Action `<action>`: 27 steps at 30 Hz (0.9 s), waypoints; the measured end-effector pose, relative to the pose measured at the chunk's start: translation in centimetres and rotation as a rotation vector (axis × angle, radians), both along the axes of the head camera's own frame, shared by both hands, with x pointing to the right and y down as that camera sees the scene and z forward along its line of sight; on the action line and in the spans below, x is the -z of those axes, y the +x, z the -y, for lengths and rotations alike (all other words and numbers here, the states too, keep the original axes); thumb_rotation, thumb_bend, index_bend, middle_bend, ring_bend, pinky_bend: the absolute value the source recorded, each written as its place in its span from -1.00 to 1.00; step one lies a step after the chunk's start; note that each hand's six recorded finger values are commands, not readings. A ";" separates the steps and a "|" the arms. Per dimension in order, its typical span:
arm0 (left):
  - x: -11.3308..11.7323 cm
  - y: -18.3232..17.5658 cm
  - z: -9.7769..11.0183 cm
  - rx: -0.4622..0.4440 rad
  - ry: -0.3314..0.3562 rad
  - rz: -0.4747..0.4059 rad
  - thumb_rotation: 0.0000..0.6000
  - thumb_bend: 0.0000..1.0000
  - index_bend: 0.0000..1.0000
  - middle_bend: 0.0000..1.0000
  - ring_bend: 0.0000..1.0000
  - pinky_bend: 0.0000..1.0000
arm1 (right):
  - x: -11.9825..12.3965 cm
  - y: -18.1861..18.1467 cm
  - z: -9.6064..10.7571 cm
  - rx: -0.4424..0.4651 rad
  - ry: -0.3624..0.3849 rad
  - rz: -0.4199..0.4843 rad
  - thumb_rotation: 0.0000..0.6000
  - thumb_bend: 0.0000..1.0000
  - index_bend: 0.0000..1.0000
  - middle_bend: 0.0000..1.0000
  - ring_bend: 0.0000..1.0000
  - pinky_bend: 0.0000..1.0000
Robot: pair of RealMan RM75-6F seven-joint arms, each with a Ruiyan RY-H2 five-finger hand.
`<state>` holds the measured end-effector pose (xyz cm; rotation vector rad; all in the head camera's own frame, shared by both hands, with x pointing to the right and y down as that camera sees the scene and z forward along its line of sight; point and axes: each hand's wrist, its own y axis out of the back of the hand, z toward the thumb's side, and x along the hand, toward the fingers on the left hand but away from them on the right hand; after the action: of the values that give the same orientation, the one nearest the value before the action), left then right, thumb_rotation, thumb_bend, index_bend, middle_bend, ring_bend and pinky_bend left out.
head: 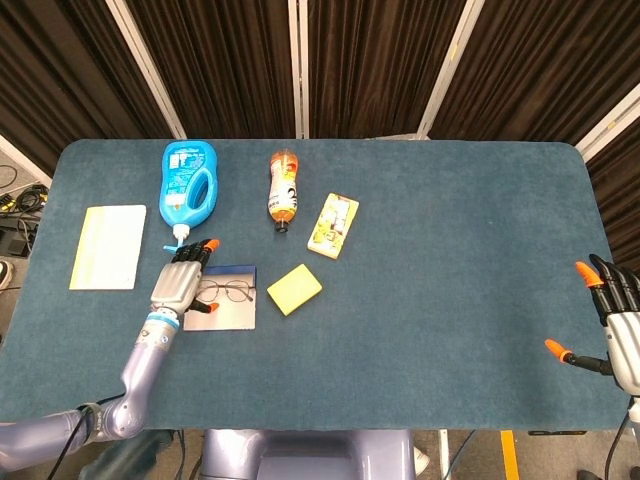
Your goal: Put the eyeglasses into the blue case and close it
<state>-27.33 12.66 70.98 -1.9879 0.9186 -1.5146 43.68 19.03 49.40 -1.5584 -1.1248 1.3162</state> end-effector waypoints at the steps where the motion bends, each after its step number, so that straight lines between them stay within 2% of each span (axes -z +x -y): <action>1: 0.2 0.0 -0.1 -0.005 0.003 -0.005 1.00 -0.62 -1.00 -1.00 -1.00 -1.00 | 0.0 0.0 0.0 0.001 0.000 0.001 1.00 -1.00 -1.00 -1.00 -1.00 -1.00; 3: 0.8 0.1 -0.3 -0.034 0.010 -0.012 1.00 -0.47 -0.98 -1.00 -1.00 -1.00 | 0.1 -0.1 0.0 0.002 0.001 0.003 1.00 -1.00 -1.00 -1.00 -1.00 -1.00; 5: 1.5 0.2 -0.9 -0.082 0.012 -0.016 1.00 -0.14 -0.91 -1.00 -1.00 -1.00 | 0.1 -0.1 0.0 0.002 0.002 0.004 1.00 -1.00 -1.00 -1.00 -1.00 -1.00; 7: 2.0 0.2 -1.8 -0.135 0.007 -0.007 1.00 0.06 -0.82 -1.00 -1.00 -1.00 | 0.2 -0.1 -0.1 0.003 0.003 0.006 1.00 -1.00 -1.00 -1.00 -1.00 -1.00; 9: 2.5 0.1 -3.1 -0.191 -0.012 0.005 1.00 0.16 -0.73 -1.00 -1.00 -1.00 | 0.2 -0.1 -0.1 0.004 0.003 0.007 1.00 -1.00 -1.00 -1.00 -1.00 -1.00; 12: 2.7 0.0 -4.5 -0.246 -0.022 0.037 1.00 0.17 -0.61 -1.00 -1.00 -1.00 | 0.3 -0.2 -0.1 0.006 0.004 0.009 1.00 -1.00 -1.00 -1.00 -1.00 -1.00; 17: 2.5 -0.5 -5.2 -0.293 0.005 0.133 1.00 0.01 -0.58 -1.00 -1.00 -1.00 | 0.4 -0.2 -0.1 0.006 0.007 0.011 1.00 -1.00 -1.00 -1.00 -1.00 -1.00; 20: 1.9 -0.5 -5.5 -0.293 0.004 0.174 1.00 -0.04 -0.59 -1.00 -1.00 -1.00 | 0.4 -0.2 -0.1 0.005 0.007 0.011 1.00 -1.00 -1.00 -1.00 -1.00 -1.00; 27: 0.4 -0.2 -5.7 -0.294 0.010 0.202 1.00 -0.03 -0.59 -1.00 -1.00 -1.00 | 0.2 -0.1 0.0 0.002 0.004 0.009 1.00 -1.00 -1.00 -1.00 -1.00 -1.00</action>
<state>-27.54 18.40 70.55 -1.8278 0.5247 -1.5026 43.60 19.08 49.16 -1.5637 -1.1297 1.3064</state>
